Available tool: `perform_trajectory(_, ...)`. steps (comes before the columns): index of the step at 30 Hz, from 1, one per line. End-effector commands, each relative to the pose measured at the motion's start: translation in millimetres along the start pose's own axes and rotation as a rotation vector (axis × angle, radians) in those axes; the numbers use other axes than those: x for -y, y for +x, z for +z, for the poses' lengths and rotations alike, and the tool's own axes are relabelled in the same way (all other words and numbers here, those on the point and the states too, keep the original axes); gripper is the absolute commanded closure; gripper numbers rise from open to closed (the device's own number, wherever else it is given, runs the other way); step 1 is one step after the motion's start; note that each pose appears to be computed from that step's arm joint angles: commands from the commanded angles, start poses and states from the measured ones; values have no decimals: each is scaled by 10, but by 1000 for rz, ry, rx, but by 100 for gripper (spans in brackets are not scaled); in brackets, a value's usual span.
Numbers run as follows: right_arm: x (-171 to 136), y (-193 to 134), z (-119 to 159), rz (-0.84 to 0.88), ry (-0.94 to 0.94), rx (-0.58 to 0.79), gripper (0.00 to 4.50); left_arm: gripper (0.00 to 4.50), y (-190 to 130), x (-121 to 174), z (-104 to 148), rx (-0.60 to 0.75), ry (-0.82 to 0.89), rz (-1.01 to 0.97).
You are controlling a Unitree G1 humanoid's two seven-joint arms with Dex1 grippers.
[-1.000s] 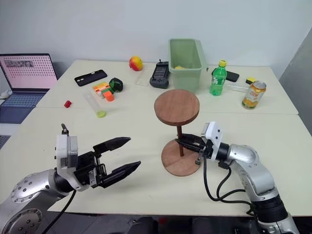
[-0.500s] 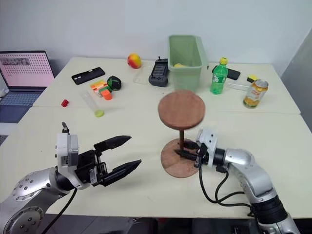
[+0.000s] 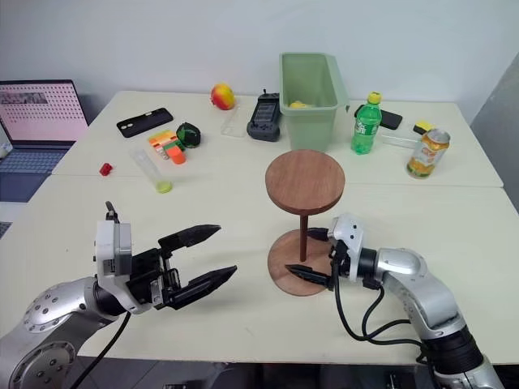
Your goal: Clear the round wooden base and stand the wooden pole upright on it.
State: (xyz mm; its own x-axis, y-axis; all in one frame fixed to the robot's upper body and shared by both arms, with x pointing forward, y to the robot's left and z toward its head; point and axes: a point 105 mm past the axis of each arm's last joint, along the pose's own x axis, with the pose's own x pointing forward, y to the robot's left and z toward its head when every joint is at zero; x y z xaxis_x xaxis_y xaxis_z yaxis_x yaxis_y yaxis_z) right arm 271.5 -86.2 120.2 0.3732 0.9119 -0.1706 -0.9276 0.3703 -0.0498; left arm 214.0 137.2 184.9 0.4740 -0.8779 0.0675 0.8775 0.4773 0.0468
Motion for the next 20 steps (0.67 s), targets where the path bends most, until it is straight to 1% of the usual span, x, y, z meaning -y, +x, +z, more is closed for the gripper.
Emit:
perform_trajectory(1,68,-216,95,-37,-33,4,1,0,-3,-44,41,-10,-8,-35)
perform_trajectory(5,139,-467,88,-84,-32,-28,1,0,-9,-119,65,-42,-23,-83)
perform_trajectory(7,131,-609,123,-87,-29,-36,1,0,-20,-150,6,-133,-24,-125)
perform_trajectory(9,85,-737,198,-71,-14,-30,1,0,-14,-264,-56,-247,-17,-129)
perform_trajectory(12,-38,-883,351,-27,10,-25,1,0,44,-498,123,-270,31,-136)
perform_trajectory(15,-101,-953,446,-17,-20,-46,1,0,102,-620,262,-275,19,-149)
perform_trajectory(17,-101,-957,478,-26,-30,-46,1,0,151,-681,248,-302,8,-127)
perform_trajectory(19,-76,-950,497,-45,-35,-39,1,0,180,-685,207,-336,52,-140)
perform_trajectory(20,-60,-946,500,-56,-39,-36,1,0,192,-680,199,-330,60,-147)
